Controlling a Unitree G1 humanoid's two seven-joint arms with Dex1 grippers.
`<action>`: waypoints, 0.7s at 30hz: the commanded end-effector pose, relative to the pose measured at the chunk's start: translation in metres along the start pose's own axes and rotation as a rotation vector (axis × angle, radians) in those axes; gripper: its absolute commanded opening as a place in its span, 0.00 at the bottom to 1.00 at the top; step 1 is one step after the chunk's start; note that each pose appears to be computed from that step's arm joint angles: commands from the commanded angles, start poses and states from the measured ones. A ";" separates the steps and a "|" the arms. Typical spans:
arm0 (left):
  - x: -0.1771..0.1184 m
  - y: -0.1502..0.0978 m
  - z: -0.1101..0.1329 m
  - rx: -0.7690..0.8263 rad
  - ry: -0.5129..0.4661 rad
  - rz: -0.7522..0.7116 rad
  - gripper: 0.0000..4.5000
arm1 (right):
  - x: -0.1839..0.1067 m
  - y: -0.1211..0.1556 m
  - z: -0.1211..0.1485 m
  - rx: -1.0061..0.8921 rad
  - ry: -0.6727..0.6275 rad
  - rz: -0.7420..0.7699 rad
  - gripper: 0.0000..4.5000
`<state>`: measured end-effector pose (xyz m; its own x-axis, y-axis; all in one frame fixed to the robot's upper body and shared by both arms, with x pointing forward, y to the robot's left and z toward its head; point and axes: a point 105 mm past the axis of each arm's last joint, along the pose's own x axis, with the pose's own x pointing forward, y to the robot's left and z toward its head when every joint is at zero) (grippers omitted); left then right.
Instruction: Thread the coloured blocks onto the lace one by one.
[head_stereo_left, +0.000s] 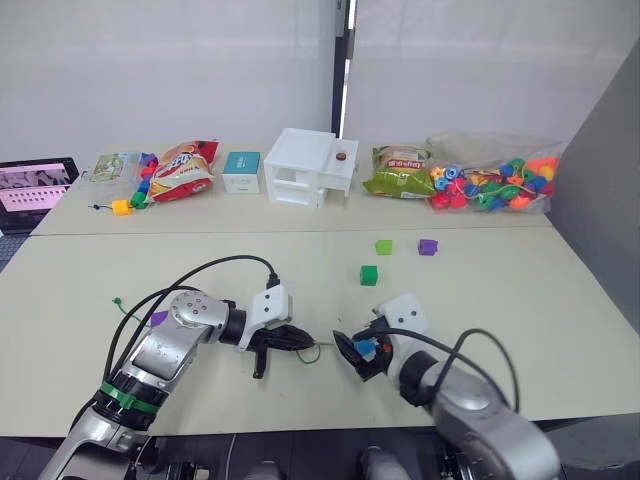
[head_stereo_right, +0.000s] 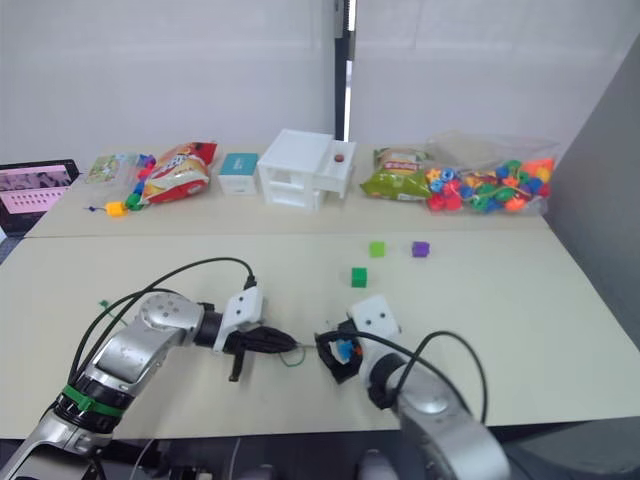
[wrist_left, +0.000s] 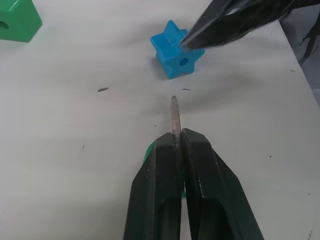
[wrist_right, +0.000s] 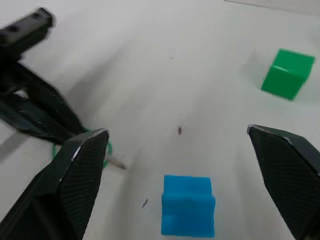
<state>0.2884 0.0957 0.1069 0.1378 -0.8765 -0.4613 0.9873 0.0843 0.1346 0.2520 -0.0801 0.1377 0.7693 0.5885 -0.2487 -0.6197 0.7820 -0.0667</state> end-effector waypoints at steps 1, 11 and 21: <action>-0.003 0.000 0.009 0.026 -0.023 0.022 0.00 | -0.015 0.007 0.021 -0.043 -0.030 0.282 0.99; -0.007 -0.017 0.017 -0.001 -0.036 0.039 0.00 | 0.000 -0.035 0.009 -0.545 0.203 0.766 0.99; -0.007 -0.031 0.017 -0.048 -0.037 0.066 0.00 | 0.028 -0.040 -0.013 -0.855 0.235 0.985 0.99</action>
<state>0.2582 0.0930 0.1120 0.1920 -0.8772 -0.4400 0.9814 0.1682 0.0929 0.2950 -0.1001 0.1154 -0.0351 0.7194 -0.6937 -0.8961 -0.3299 -0.2969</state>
